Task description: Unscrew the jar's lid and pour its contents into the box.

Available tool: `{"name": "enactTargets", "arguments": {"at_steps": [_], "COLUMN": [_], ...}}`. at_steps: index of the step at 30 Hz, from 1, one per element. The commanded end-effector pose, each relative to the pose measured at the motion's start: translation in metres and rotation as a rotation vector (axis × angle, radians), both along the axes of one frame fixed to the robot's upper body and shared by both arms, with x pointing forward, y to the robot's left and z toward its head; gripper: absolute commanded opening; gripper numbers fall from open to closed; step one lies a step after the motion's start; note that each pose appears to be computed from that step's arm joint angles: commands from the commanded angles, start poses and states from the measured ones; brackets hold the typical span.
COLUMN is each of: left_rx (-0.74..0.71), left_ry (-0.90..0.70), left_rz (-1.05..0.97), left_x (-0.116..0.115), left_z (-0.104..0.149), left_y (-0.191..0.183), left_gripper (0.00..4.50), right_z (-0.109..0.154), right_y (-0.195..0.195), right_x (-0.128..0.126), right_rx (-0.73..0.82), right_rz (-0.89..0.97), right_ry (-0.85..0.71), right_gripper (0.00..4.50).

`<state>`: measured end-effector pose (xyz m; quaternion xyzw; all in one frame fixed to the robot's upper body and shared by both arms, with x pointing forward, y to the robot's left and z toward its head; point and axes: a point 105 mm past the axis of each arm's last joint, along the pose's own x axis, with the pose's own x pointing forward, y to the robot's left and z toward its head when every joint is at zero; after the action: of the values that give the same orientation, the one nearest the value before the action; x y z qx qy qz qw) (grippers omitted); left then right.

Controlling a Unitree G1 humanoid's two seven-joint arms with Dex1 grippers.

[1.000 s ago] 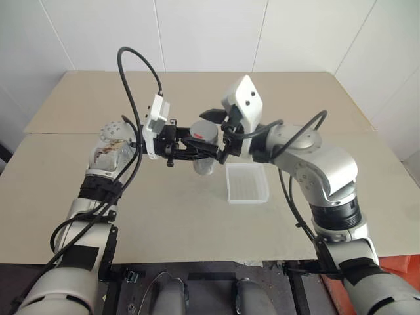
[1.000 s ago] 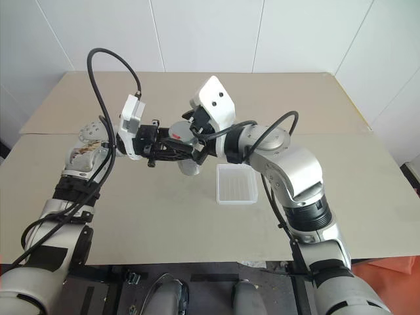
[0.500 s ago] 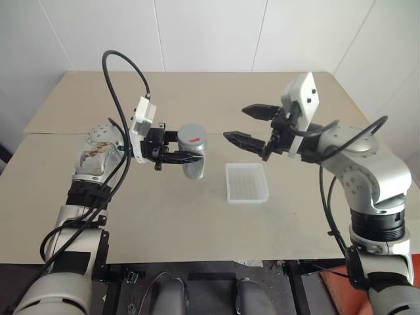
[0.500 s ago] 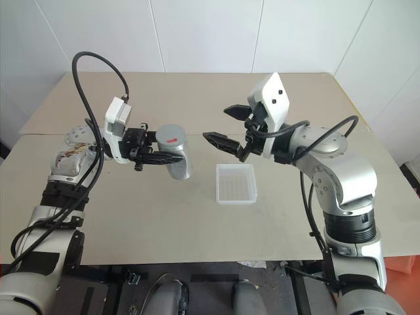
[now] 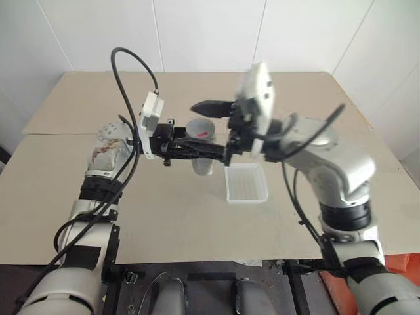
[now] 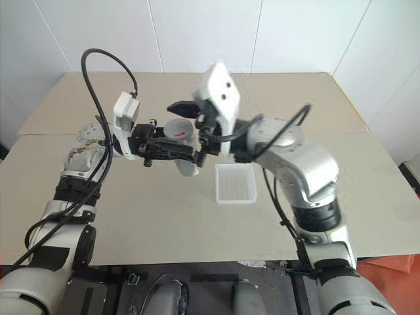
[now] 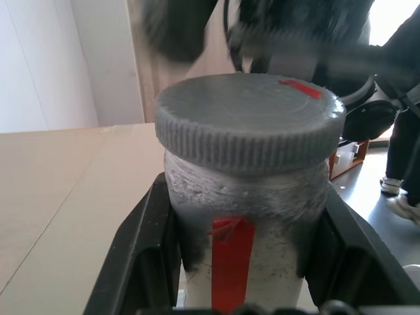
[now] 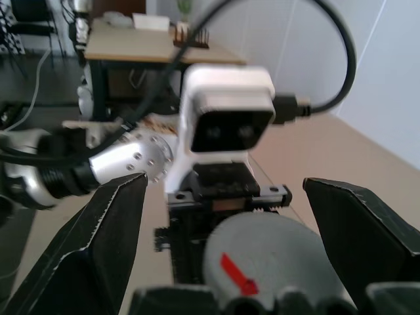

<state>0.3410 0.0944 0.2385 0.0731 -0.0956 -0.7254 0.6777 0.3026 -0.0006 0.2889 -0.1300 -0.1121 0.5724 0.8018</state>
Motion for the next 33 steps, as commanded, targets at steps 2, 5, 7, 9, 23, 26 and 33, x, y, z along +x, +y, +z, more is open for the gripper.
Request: {"name": "enactTargets", "arguments": {"at_steps": [2, 5, 7, 9, 23, 26, 33], "left_rx": [-0.013, -0.014, -0.013, -0.012, 0.001, 0.005, 0.004], "left_ry": [-0.063, -0.065, -0.064, -0.062, -0.051, -0.053, -0.052], "left_rz": [-0.025, -0.026, -0.022, -0.018, 0.019, 0.019, 0.021], "left_x": [-0.003, -0.005, -0.006, -0.006, -0.008, -0.007, -0.004], "left_z": [0.015, 0.015, 0.015, 0.014, 0.013, 0.013, 0.012], "left_y": [-0.002, 0.000, 0.003, 0.005, 0.018, 0.017, 0.013], "left_gripper": [2.02, 2.02, 2.02, 2.02, 2.02, 2.02, 2.02], "right_z": [0.013, 0.014, 0.013, 0.012, 0.006, 0.006, 0.015], "right_y": [0.003, -0.001, -0.006, -0.013, -0.079, -0.085, -0.077], "right_x": [0.014, 0.020, 0.022, 0.026, 0.025, 0.021, -0.002], "right_rx": [0.008, 0.014, 0.013, 0.013, 0.005, 0.001, 0.003], "right_rz": [-0.058, -0.070, -0.077, -0.090, -0.167, -0.172, -0.093], "right_ry": [-0.060, -0.052, -0.044, -0.035, -0.006, -0.012, -0.051], "right_gripper": [4.43, 4.43, 4.43, 4.43, 4.43, 4.43, 4.43]}}
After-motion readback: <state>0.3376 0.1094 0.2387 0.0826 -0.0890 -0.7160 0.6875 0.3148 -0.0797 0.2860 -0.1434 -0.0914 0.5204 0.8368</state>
